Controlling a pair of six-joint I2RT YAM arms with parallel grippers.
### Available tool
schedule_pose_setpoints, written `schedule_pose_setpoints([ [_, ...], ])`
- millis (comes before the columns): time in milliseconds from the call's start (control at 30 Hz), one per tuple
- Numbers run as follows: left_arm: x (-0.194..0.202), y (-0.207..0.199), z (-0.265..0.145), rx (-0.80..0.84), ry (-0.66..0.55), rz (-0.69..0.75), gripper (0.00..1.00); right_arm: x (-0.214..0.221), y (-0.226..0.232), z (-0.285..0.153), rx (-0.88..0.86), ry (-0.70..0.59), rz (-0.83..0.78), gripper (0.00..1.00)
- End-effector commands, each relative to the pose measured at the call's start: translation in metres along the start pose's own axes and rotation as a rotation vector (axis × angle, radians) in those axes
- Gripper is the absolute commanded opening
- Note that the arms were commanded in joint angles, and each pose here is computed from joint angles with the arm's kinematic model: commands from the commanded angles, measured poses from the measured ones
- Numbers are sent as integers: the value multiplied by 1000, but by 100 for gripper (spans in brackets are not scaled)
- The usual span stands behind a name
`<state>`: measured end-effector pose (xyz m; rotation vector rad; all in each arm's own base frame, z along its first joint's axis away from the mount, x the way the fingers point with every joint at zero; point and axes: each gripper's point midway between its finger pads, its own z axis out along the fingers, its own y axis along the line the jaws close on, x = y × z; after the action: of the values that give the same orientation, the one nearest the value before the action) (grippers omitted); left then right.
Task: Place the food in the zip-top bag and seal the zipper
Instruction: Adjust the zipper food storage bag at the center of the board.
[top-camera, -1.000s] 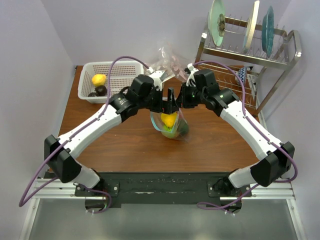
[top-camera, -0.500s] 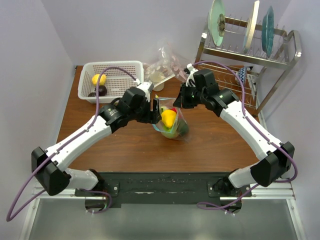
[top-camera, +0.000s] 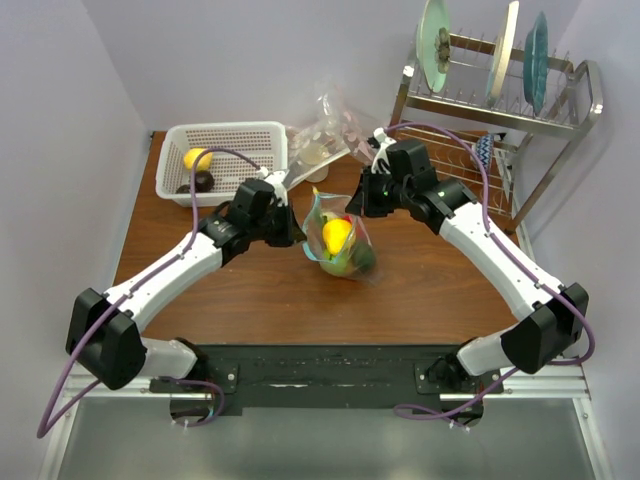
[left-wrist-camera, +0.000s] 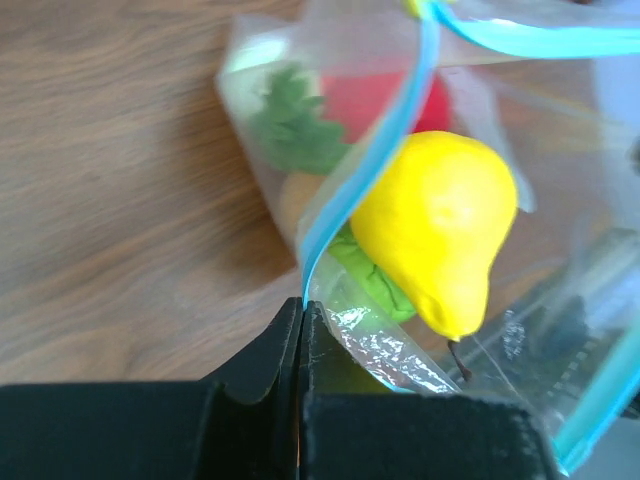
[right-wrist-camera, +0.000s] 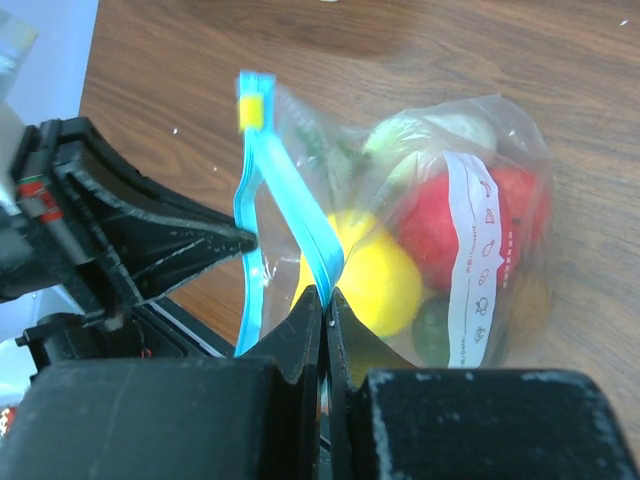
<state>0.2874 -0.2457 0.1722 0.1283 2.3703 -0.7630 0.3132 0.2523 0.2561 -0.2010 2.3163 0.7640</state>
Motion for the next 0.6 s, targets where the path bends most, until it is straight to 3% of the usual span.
schedule_pose_setpoints([
  [0, -29, -41, -10, 178, -77, 42, 0, -7, 8, -11, -26, -43, -20, 0],
  [100, -43, -48, -27, 161, -87, 64, 0, -9, 5, -14, -8, -49, -33, 0],
  [333, -87, -110, -91, 335, -152, 117, 0, -11, -1, -15, 27, -59, -45, 0],
  [567, -72, -85, -77, 264, -117, 102, 0, -56, 23, -54, 9, -166, -86, 0],
])
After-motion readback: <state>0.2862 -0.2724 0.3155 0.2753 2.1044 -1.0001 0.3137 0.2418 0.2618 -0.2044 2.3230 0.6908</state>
